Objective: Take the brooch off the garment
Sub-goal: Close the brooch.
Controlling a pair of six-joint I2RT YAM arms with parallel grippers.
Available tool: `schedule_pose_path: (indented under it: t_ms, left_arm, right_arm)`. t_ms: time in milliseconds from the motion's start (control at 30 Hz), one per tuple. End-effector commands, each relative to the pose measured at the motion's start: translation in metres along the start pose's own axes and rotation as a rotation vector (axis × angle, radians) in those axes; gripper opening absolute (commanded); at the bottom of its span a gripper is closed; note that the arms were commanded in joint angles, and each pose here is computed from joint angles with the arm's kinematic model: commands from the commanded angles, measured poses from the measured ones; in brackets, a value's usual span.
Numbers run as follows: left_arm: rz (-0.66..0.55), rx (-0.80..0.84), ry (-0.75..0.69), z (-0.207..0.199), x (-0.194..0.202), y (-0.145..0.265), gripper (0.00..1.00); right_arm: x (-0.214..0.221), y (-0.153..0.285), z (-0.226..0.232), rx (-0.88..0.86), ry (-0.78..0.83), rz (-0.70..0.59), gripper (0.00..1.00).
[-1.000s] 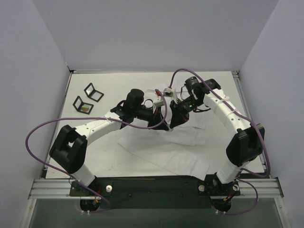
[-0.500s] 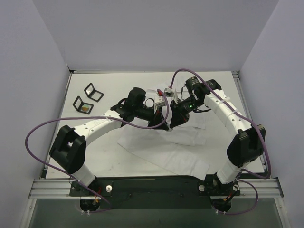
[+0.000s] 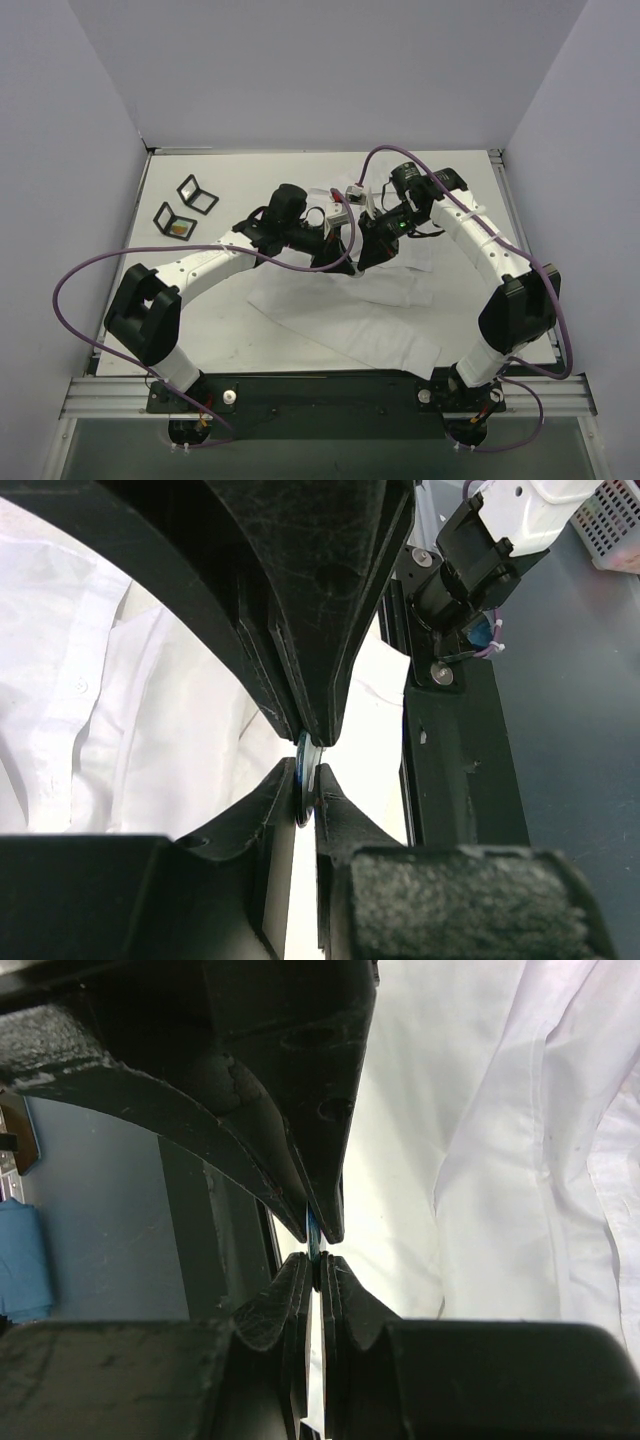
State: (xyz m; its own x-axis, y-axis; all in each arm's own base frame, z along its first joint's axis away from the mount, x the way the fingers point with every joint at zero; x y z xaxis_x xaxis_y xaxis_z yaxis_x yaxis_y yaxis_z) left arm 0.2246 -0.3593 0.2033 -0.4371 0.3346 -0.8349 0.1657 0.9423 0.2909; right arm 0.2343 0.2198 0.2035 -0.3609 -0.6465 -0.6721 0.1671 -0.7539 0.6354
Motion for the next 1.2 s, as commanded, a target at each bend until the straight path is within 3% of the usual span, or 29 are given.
schedule_pose_path:
  t_ms: [0,200,400,867,1100,1167]
  left_arm:
    - [0.01,0.078,-0.032,-0.019,-0.006,-0.001,0.2]
    - [0.019,0.063,-0.038,-0.016,-0.004,-0.002,0.19]
    - [0.051,-0.005,-0.061,-0.008,-0.001,-0.001,0.09]
    - [0.154,0.06,-0.111,-0.026,0.013,0.0,0.09]
    - [0.151,0.08,-0.124,-0.032,0.011,0.002,0.2]
    - [0.15,0.084,-0.123,-0.033,0.011,0.002,0.28]
  right_arm:
    - [-0.005,0.007,0.005,0.018,0.022,-0.022,0.0]
    - [-0.005,0.007,0.006,0.018,0.022,-0.021,0.0]
    - [-0.005,0.008,0.003,0.035,0.022,-0.018,0.0]
    - [-0.002,0.007,-0.007,0.095,0.019,0.02,0.0]
    - [-0.001,0.007,-0.01,0.112,0.017,0.025,0.0]
    - [-0.001,0.006,-0.011,0.111,0.015,0.024,0.0]
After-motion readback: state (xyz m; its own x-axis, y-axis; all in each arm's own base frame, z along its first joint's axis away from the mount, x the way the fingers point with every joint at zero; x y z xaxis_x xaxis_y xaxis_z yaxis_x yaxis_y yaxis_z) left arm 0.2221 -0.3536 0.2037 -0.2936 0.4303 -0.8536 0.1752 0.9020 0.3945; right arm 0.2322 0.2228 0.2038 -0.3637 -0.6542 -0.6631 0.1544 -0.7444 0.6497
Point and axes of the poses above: each gripper's point midway between its finger pads, its own y axis back along the fingers, its own z axis along the line the jaws close on, x = y × z, the point moved 1 cm from there along y, back along the fingers, and after that the axes turned 7 degrees about y, right-handed, at the moved point
